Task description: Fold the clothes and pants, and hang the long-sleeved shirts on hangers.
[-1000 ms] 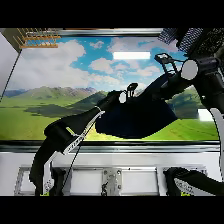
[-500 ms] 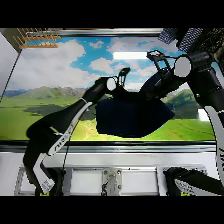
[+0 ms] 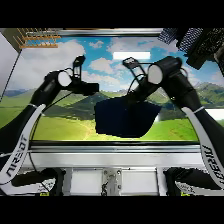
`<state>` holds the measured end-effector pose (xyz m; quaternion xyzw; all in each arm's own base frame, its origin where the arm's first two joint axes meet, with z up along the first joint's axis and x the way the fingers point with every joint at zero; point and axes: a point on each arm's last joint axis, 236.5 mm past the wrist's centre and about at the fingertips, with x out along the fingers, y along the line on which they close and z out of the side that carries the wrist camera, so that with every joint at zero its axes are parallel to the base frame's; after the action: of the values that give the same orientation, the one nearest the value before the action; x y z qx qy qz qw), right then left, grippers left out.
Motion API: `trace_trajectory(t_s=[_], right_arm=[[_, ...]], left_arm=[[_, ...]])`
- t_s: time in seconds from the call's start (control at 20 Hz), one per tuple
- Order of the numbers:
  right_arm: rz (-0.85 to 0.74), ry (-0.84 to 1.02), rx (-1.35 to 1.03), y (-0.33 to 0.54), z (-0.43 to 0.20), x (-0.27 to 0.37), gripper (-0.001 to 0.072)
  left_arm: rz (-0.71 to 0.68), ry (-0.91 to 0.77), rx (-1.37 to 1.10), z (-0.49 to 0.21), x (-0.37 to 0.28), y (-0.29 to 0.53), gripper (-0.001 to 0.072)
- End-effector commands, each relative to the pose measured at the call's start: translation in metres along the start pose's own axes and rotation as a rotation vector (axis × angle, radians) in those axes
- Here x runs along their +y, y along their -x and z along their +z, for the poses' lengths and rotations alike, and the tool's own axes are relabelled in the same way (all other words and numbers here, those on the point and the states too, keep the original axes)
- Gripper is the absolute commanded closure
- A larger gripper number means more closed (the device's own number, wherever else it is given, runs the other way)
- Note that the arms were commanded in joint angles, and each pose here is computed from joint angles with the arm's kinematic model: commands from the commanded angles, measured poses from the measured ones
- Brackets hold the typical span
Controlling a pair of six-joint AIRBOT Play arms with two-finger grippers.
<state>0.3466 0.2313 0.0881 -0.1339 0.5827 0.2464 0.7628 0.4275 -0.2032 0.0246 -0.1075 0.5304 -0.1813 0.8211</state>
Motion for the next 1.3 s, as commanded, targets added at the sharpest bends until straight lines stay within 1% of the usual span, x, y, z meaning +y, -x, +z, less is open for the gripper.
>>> trace_trajectory(t_s=[0.0,0.1,0.15,0.25,0.3,0.35,0.4,0.45,0.55,0.65,0.8,1.05,1.15,1.2,1.25], right_arm=[[0.107,0.178,-0.032,-0.039,0.023,0.079,0.0703],[0.181,0.287,-0.042,-0.079,0.03,0.137,0.07],[0.211,0.354,-0.067,-0.102,0.035,0.168,0.0661],[0.262,0.464,-0.126,-0.133,0.043,0.228,0.0253],[0.29,0.539,-0.142,-0.138,0.042,0.258,0.0073],[0.303,0.614,-0.162,-0.136,0.042,0.282,0.0018],[0.297,0.693,-0.203,-0.127,0.046,0.299,0.0019],[0.285,0.711,-0.234,-0.116,0.051,0.304,0.002],[0.285,0.658,-0.271,-0.09,0.064,0.294,0.003],[0.268,0.591,-0.252,-0.072,0.072,0.262,0.003],[0.312,0.481,-0.214,-0.067,0.076,0.24,0.003],[0.314,0.387,-0.191,-0.072,0.079,0.229,0.003],[0.3,0.355,-0.193,-0.068,0.085,0.21,0.003],[0.29,0.334,-0.191,-0.065,0.088,0.195,0.003],[0.278,0.306,-0.195,-0.058,0.091,0.178,0.003]], left_arm=[[0.074,0.092,-0.044,-0.016,0.057,0.038,0.0699],[0.094,0.134,-0.069,-0.026,0.075,0.055,0.0698],[0.102,0.15,-0.078,-0.032,0.081,0.063,0.0699],[0.116,0.178,-0.1,-0.044,0.092,0.076,0.0699],[0.121,0.187,-0.105,-0.049,0.095,0.08,0.0698],[0.126,0.197,-0.112,-0.054,0.099,0.084,0.0698],[0.132,0.208,-0.122,-0.057,0.103,0.089,0.0698],[0.139,0.22,-0.134,-0.06,0.108,0.094,0.0698],[0.156,0.248,-0.162,-0.063,0.118,0.106,0.0698],[0.175,0.279,-0.216,-0.058,0.13,0.124,0.0699],[0.193,0.322,-0.299,-0.049,0.144,0.147,0.0699],[0.206,0.297,-0.354,-0.044,0.141,0.163,0.0698],[0.2,0.28,-0.332,-0.046,0.138,0.159,0.0698],[0.198,0.244,-0.307,-0.049,0.135,0.154,0.0697],[0.193,0.204,-0.282,-0.052,0.13,0.148,0.0636]])
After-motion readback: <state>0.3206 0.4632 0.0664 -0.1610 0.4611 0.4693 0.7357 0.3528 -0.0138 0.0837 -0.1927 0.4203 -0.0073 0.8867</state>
